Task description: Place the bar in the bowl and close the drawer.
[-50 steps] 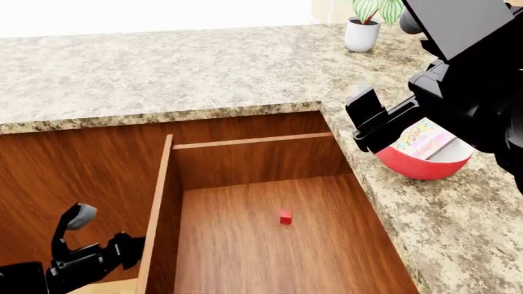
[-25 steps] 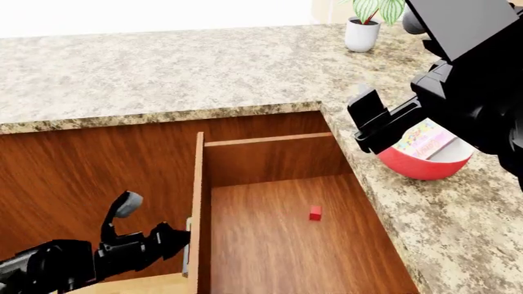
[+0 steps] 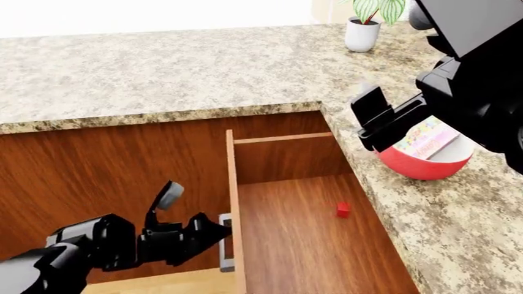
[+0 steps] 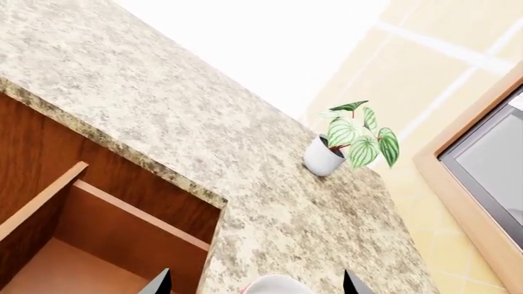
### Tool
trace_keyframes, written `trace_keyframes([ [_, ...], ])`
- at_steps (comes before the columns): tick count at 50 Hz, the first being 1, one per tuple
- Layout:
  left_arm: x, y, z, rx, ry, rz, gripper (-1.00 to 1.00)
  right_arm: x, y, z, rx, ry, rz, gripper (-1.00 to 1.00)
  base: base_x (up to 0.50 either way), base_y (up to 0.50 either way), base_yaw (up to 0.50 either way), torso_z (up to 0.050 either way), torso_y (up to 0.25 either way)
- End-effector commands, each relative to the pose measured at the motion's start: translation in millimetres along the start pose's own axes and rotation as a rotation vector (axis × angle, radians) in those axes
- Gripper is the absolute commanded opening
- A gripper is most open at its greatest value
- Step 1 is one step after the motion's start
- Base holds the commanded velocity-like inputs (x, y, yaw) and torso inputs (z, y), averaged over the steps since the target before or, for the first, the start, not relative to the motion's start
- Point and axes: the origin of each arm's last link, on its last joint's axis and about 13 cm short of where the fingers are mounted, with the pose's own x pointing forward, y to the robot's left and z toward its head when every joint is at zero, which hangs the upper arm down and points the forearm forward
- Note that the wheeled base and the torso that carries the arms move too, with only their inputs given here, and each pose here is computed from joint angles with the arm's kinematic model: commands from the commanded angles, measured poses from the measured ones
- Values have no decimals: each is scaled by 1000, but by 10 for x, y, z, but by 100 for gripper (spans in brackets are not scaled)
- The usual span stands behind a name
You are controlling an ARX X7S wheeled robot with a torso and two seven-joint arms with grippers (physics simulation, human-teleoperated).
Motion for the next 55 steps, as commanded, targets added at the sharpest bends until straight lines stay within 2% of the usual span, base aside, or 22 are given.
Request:
trace_keyframes([
  [1, 355, -340, 47, -40, 42, -138, 100, -3, -16, -14, 2, 0, -3, 100, 0, 0, 0, 0, 0],
  [11, 532, -549, 94, -13, 78, -147, 100, -15, -32, -26, 7, 1, -6, 100, 0, 0, 0, 0, 1],
  [24, 734, -699, 30, -11, 135, -123, 100, -25, -71, -38, 9, 10, -13, 100, 0, 0, 0, 0, 1],
  [34, 848, -840, 4, -38, 161, -187, 100, -39, -109, -51, 11, 15, -26, 100, 0, 0, 0, 0, 1],
  [55, 1047, -1077, -94, -42, 220, -201, 100, -71, -145, -71, 13, 19, -44, 100, 0, 0, 0, 0, 0],
])
